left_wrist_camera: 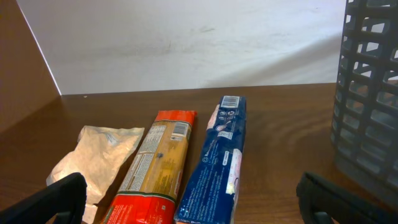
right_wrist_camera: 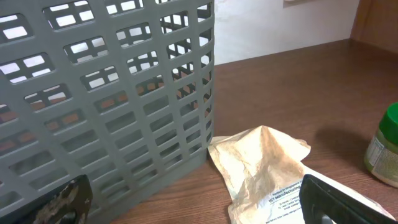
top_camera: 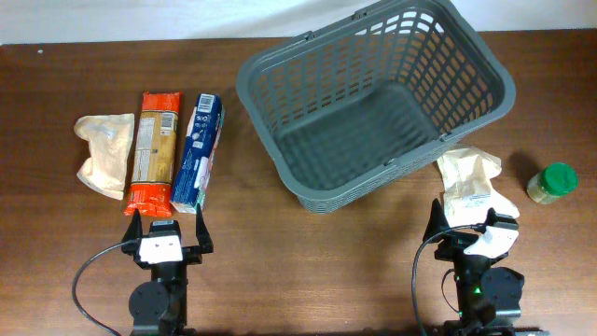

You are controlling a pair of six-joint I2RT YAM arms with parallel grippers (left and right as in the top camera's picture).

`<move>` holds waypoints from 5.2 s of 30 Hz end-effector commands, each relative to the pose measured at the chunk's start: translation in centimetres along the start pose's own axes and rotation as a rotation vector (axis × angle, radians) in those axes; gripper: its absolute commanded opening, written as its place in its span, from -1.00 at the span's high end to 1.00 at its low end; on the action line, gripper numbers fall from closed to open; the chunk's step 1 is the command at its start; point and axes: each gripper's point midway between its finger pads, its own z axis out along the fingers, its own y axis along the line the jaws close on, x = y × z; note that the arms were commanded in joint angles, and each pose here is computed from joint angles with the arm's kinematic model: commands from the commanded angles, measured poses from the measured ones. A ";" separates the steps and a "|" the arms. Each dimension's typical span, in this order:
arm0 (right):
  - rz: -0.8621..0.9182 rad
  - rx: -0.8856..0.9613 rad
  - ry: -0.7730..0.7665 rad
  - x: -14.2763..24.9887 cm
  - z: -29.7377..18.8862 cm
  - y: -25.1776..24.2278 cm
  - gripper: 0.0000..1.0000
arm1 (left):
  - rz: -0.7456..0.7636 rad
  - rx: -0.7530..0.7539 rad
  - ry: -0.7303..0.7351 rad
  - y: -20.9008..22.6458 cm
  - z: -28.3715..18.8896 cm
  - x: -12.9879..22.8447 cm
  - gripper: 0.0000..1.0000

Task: Pack container

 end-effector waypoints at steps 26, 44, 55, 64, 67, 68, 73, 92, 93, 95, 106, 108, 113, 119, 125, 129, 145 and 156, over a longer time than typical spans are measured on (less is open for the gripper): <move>0.009 0.020 -0.004 0.1 0.0 -0.4 -0.98 | 0.014 -0.001 -0.012 0.0 0.0 -0.1 -0.99; 0.219 -0.362 0.104 0.6 -1.5 6.2 -0.98 | -0.212 0.460 0.088 -7.5 -2.4 -1.9 -0.99; 0.100 -0.150 0.246 -10.9 -6.3 4.8 -0.97 | -0.123 0.299 0.278 -3.9 -3.0 -12.8 -0.99; 0.065 -0.066 0.467 -23.2 -8.3 6.3 -0.98 | -0.127 0.304 0.525 -3.8 -0.4 -20.9 -0.99; 0.075 -0.108 0.483 -24.7 -8.4 7.3 -0.98 | -0.131 0.319 0.500 -3.9 -0.9 -23.4 -0.99; 0.078 -0.123 0.498 -24.7 -8.5 7.7 -0.98 | -0.136 0.342 0.484 -4.1 -1.3 -24.2 -0.99; 0.060 -0.136 0.502 -24.8 -8.2 7.9 -0.41 | -0.142 0.384 0.430 -4.7 -1.9 -25.8 0.01; 0.031 0.001 0.613 -22.3 5.6 7.0 0.92 | 0.087 0.825 0.726 -16.9 -7.6 -21.3 0.96; 0.027 0.012 0.596 -22.5 6.4 6.9 0.92 | 0.109 0.849 0.740 -17.8 -8.7 -21.0 0.97; 0.034 0.023 0.591 -22.5 7.7 6.6 0.92 | 0.176 0.866 0.776 -18.7 -9.8 -19.9 0.96; 0.065 0.083 0.701 -18.9 12.1 4.2 0.92 | 0.516 0.907 0.908 -25.7 -10.3 -13.5 0.97; 0.065 0.090 0.725 -18.1 12.8 4.0 0.92 | 0.537 0.899 0.937 -26.5 -9.8 -12.4 0.96; 0.064 0.097 0.761 -16.9 13.7 3.9 0.92 | 0.562 0.908 0.937 -28.0 -9.0 -11.4 0.97; 0.064 0.108 0.812 -15.3 14.5 3.6 0.92 | 0.593 0.911 0.942 -29.2 -8.2 -10.3 0.96; 0.063 0.121 0.872 -13.8 14.1 3.4 0.92 | 0.665 0.849 0.937 -29.2 -6.8 -9.1 0.97; 0.062 0.131 0.920 -13.1 13.2 3.2 0.92 | 0.664 0.782 0.936 -28.2 -5.1 -9.1 0.96; 0.060 0.154 1.033 -11.6 10.9 2.9 0.92 | 0.470 0.524 1.010 -20.7 3.3 -9.2 0.97; 0.017 0.093 0.786 -17.7 13.1 2.9 0.92 | 0.474 0.247 1.111 -14.3 3.9 -8.5 0.97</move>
